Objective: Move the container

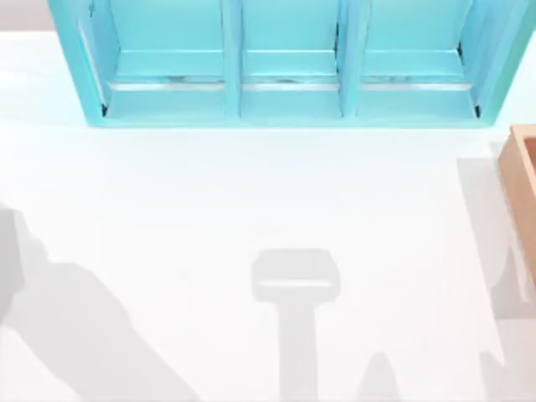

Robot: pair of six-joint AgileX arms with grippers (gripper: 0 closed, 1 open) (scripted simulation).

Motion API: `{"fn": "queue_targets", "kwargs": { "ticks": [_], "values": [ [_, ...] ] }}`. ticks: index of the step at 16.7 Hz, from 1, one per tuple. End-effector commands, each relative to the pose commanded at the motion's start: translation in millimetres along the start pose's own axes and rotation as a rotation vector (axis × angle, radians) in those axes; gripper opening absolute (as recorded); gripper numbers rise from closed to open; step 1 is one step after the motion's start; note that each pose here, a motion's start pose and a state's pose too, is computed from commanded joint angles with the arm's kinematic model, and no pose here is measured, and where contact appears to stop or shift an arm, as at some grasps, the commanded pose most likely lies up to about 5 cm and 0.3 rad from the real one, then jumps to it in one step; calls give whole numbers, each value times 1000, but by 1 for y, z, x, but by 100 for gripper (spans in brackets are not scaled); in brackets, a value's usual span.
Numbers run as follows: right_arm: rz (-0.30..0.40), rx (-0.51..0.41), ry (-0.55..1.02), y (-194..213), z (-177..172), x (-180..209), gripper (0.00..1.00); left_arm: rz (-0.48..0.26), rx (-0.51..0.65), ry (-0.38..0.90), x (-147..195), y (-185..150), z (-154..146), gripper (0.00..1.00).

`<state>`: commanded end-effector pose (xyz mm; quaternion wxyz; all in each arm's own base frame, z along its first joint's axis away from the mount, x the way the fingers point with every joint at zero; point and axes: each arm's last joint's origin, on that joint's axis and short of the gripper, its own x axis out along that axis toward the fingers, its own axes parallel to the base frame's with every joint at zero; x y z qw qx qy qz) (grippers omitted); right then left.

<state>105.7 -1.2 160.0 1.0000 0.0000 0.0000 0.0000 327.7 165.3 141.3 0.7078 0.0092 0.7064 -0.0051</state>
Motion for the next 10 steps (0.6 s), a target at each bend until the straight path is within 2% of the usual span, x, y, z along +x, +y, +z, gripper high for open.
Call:
{"fn": "queue_targets", "kwargs": {
  "ticks": [4, 10],
  "values": [
    [0, 0, 0, 0, 0, 0, 100, 0, 0, 0, 0, 0, 0, 98],
    [0, 0, 0, 0, 0, 0, 100, 0, 0, 0, 0, 0, 0, 100]
  ]
}}
